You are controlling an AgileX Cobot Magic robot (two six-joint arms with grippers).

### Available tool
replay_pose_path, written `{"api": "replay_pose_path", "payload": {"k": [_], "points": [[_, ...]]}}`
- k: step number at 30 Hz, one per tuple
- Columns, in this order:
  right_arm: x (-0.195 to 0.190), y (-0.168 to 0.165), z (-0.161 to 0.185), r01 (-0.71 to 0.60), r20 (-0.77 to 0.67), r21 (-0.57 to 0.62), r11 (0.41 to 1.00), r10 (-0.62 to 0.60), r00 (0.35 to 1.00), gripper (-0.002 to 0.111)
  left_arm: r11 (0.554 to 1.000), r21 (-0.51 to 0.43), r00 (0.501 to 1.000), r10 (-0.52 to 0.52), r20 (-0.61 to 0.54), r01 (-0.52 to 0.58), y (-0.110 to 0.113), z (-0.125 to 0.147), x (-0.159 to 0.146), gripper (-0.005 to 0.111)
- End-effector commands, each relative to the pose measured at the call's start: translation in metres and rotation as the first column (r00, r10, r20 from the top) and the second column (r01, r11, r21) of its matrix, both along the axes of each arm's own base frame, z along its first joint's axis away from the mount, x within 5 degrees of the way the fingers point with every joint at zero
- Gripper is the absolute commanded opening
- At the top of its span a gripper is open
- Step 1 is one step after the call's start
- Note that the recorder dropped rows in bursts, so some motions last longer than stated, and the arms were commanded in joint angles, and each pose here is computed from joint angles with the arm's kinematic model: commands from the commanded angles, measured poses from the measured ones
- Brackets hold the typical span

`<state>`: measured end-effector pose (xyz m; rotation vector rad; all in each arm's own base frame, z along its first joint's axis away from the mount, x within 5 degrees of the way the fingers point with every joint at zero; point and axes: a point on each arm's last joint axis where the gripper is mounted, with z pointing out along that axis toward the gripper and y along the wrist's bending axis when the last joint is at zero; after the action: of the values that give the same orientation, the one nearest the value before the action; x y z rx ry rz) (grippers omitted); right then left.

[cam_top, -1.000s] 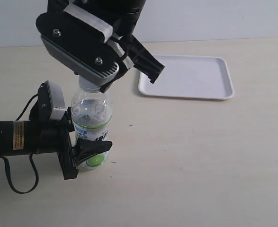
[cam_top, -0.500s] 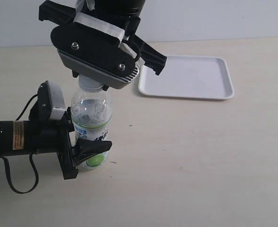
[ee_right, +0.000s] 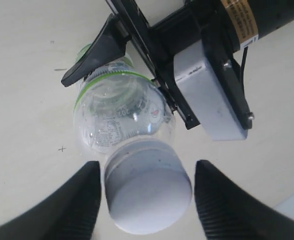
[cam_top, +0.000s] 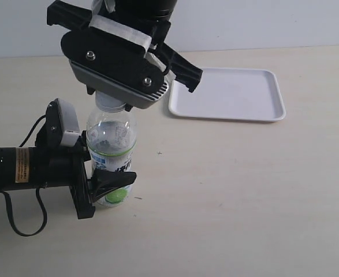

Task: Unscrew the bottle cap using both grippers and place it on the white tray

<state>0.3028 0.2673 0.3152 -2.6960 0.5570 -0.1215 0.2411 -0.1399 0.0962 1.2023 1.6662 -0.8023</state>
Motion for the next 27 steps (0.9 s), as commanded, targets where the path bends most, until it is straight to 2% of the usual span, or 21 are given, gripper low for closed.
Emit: {"api": "replay_pose_path", "payload": {"k": [1,3,7,10,13,14,17,23,27], "points": [[-0.0014,0.0031,0.0032,0.073,-0.029,0.052,0.996,-0.072,0.997,0.072,1.0,-0.031,1.0,-0.002,-0.003,0.002,-0.0027,0.0039,-0.0008,0.0],[-0.0003,0.0042,0.0039,0.148,-0.05,0.077,0.986,-0.144,0.988,0.078,1.0,-0.031,1.0,-0.002,-0.003,0.002,-0.0027,0.0039,-0.0008,0.0],[0.0005,0.0047,0.0043,0.285,-0.108,0.098,0.953,-0.275,0.955,0.081,1.0,-0.031,1.0,-0.002,-0.003,0.002,-0.0027,0.0039,-0.0008,0.0],[0.0008,0.0043,0.0042,0.463,-0.192,0.099,0.881,-0.44,0.877,0.081,1.0,-0.031,1.0,-0.002,-0.003,0.002,-0.0027,0.0039,-0.0008,0.0],[0.0015,0.0035,0.004,0.657,-0.288,0.078,0.75,-0.614,0.735,0.081,1.0,-0.031,1.0,-0.002,-0.003,0.002,-0.0027,0.0039,-0.0008,0.0],[0.0016,0.0034,0.004,0.724,-0.326,0.065,0.687,-0.671,0.666,0.081,1.0,-0.031,1.0,-0.002,-0.003,0.002,-0.0027,0.0039,-0.0008,0.0],[0.0022,0.0024,0.0037,0.836,-0.384,0.028,0.548,-0.766,0.515,0.081,1.0,-0.031,1.0,-0.002,-0.003,0.002,-0.0027,0.0039,-0.0008,0.0],[0.0057,-0.0022,0.0027,0.955,-0.421,-0.027,0.295,-0.87,0.257,0.081,1.0,-0.031,1.0,-0.001,-0.005,0.001,-0.0027,0.0039,-0.0008,0.0],[0.0054,-0.0015,0.0029,0.982,-0.467,-0.066,0.174,-0.876,0.124,0.081,1.0,-0.031,1.0,-0.001,-0.005,0.001,-0.0027,0.0039,-0.0008,0.0]]}}
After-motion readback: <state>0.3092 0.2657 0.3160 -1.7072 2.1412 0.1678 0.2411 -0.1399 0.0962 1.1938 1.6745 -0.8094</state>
